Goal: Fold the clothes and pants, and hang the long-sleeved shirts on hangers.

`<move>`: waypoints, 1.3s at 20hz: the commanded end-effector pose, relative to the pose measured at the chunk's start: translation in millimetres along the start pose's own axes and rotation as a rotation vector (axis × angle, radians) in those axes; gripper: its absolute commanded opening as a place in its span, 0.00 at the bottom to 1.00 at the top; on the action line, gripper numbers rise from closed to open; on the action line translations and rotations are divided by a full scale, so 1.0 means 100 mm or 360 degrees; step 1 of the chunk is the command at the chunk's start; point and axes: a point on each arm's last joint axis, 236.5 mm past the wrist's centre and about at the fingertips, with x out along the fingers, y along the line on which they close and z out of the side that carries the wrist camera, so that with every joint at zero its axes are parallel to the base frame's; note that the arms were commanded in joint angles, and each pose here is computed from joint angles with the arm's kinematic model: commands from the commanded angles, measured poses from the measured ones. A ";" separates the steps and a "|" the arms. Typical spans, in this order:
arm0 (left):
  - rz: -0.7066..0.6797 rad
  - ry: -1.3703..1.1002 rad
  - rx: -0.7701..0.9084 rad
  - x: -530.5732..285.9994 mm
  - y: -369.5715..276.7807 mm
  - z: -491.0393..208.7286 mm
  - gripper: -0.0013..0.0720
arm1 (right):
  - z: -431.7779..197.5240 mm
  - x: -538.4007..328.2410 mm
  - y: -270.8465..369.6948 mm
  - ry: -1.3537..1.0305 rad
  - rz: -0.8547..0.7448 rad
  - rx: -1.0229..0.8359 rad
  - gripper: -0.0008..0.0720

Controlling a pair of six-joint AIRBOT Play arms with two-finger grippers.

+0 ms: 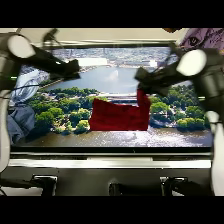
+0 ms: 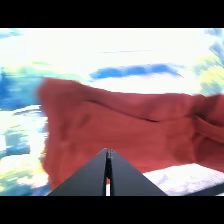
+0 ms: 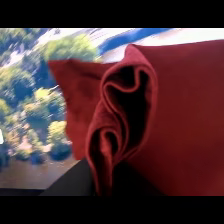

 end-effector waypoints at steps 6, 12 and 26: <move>0.0170 -0.0088 -0.0092 -0.67 0.61 0.05 0.04 | -0.70 1.30 0.67 0.0173 0.0046 0.0057 0.05; 0.0172 -0.0082 -0.0070 -0.66 0.61 0.04 0.05 | -0.98 1.82 0.69 0.0266 0.0018 0.0018 0.06; 0.0185 -0.0009 -0.0067 -0.66 0.61 -0.07 0.05 | 0.17 0.61 -0.14 0.0159 0.0085 -0.0282 0.89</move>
